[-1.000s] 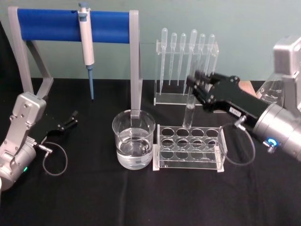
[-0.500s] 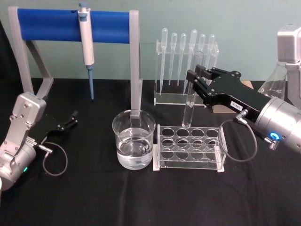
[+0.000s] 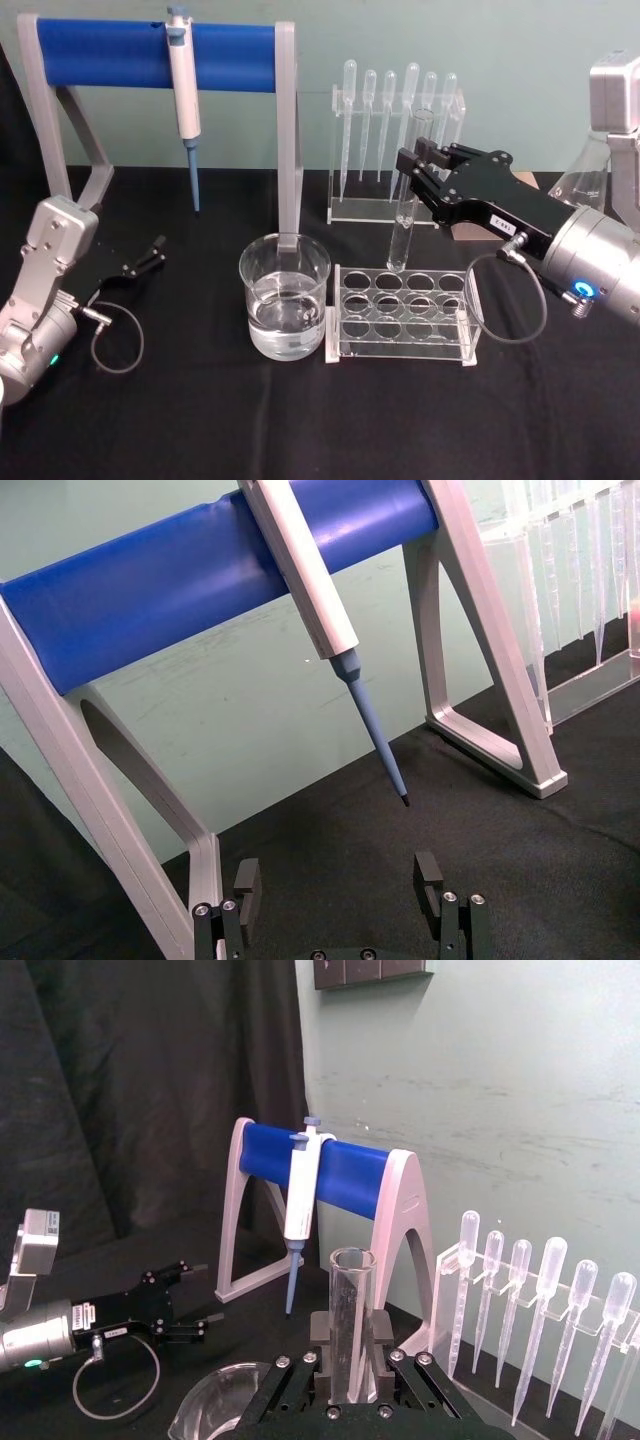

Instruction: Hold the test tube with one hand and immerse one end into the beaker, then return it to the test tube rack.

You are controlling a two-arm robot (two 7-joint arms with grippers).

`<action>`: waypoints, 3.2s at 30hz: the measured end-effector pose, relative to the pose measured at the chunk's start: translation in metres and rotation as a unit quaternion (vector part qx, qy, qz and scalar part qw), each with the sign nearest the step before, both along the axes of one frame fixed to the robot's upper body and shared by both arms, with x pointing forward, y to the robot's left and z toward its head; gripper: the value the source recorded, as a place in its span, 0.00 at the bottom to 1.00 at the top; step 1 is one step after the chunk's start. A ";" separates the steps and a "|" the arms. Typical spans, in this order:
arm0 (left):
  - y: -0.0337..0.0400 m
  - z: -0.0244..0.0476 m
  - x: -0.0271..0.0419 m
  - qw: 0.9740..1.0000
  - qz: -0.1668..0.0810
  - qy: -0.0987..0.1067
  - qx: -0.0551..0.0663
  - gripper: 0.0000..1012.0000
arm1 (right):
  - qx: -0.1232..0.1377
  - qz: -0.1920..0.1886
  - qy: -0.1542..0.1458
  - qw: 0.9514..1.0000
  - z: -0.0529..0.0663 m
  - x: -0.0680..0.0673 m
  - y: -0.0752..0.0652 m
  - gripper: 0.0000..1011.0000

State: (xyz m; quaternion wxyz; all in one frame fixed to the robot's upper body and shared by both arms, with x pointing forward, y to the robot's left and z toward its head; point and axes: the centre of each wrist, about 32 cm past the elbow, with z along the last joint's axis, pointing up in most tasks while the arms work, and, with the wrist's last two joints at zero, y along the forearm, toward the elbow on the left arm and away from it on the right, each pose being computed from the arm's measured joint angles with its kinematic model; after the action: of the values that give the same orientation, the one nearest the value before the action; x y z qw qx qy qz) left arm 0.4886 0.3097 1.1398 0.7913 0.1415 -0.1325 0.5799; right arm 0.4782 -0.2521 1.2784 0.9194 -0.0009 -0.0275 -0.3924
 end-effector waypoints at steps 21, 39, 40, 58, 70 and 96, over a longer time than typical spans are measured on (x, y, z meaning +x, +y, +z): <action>0.0000 0.0000 0.0000 1.000 0.000 0.000 0.000 0.99 | 0.000 0.000 0.000 1.000 0.000 0.000 0.000 0.22; 0.0000 0.0000 0.0000 1.000 0.000 0.000 0.000 0.99 | 0.000 0.000 0.000 1.000 0.000 0.000 0.000 0.22; 0.0000 0.0000 0.0000 1.000 0.000 0.000 0.000 0.99 | 0.000 0.000 0.000 1.000 0.000 0.000 0.000 0.22; 0.0000 0.0000 0.0000 1.000 0.000 0.000 0.000 0.99 | 0.000 0.000 0.000 1.000 0.000 0.000 0.000 0.22; 0.0000 0.0000 0.0000 1.000 0.000 0.000 0.000 0.99 | 0.000 0.000 0.000 1.000 0.000 0.000 0.000 0.22; 0.0000 0.0000 0.0000 1.000 0.000 0.000 0.000 0.99 | 0.000 0.000 0.000 1.000 0.000 0.000 0.000 0.22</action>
State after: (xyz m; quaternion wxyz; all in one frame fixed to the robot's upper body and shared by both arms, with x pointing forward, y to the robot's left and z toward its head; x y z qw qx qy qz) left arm 0.4886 0.3097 1.1398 0.7913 0.1414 -0.1325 0.5799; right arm 0.4783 -0.2522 1.2781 0.9193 -0.0007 -0.0274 -0.3925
